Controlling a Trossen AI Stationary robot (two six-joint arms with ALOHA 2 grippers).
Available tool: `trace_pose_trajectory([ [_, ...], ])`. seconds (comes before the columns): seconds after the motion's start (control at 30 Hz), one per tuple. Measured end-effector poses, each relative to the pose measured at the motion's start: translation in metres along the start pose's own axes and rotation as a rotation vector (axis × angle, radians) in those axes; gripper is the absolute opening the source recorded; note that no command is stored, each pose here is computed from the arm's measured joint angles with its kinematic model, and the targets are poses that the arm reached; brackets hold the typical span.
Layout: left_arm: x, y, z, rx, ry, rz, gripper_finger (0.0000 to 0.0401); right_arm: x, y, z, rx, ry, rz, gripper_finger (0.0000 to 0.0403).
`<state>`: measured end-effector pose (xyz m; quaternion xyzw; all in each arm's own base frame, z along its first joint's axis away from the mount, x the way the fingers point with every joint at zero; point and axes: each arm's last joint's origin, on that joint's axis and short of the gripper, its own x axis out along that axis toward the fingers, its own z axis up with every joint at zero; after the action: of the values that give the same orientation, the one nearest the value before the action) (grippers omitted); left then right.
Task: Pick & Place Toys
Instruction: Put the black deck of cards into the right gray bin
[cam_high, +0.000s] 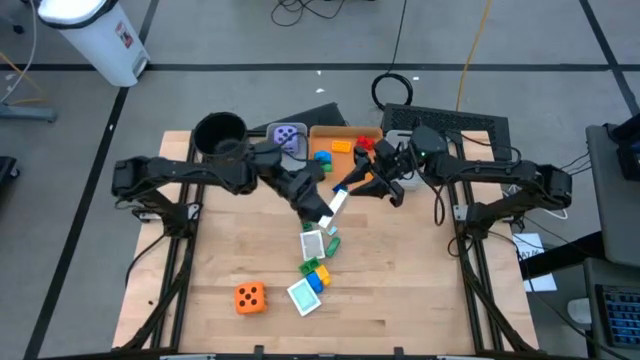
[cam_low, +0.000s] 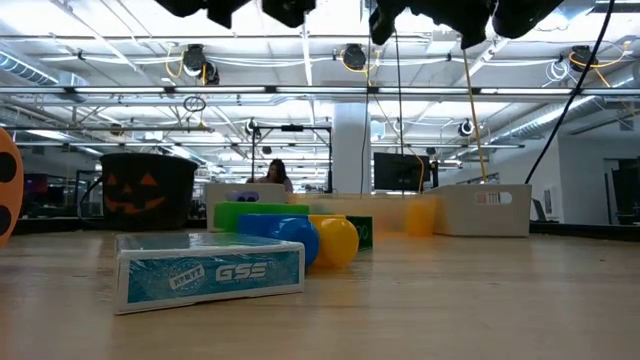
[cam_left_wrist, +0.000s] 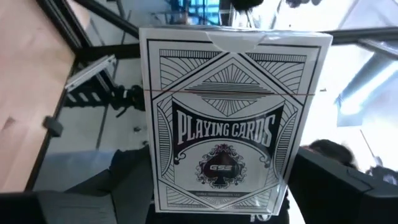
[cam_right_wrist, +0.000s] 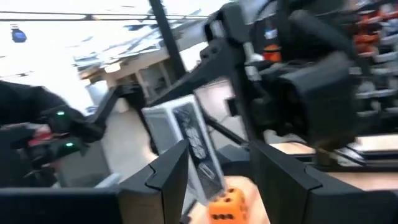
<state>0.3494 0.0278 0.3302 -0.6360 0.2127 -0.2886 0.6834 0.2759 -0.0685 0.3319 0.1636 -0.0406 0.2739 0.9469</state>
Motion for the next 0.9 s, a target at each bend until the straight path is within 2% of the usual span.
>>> trace_pose_trajectory([
  [0.13, 0.010, -0.003, 0.011, 0.021, 0.069, -0.009, 0.0305, 0.006, 0.007, -0.002, -0.001, 0.008, 0.047, 0.0162],
  [0.37, 0.019, -0.004, 0.020, 0.032, 0.121, -0.018, 0.0342, 0.009, 0.014, -0.001, 0.039, 0.013, 0.116, 0.0162],
  [0.53, 0.017, -0.004, 0.022, 0.043, 0.111, -0.022, 0.0318, 0.009, 0.017, 0.000, 0.077, 0.043, 0.192, 0.0162],
  [0.7, 0.018, -0.004, 0.021, 0.038, 0.109, -0.020, 0.0303, 0.008, 0.016, 0.000, 0.077, 0.051, 0.201, 0.0162],
  [0.9, 0.020, -0.004, 0.020, 0.037, 0.095, -0.021, 0.0333, -0.005, 0.004, 0.006, 0.060, 0.032, 0.140, 0.0162],
])
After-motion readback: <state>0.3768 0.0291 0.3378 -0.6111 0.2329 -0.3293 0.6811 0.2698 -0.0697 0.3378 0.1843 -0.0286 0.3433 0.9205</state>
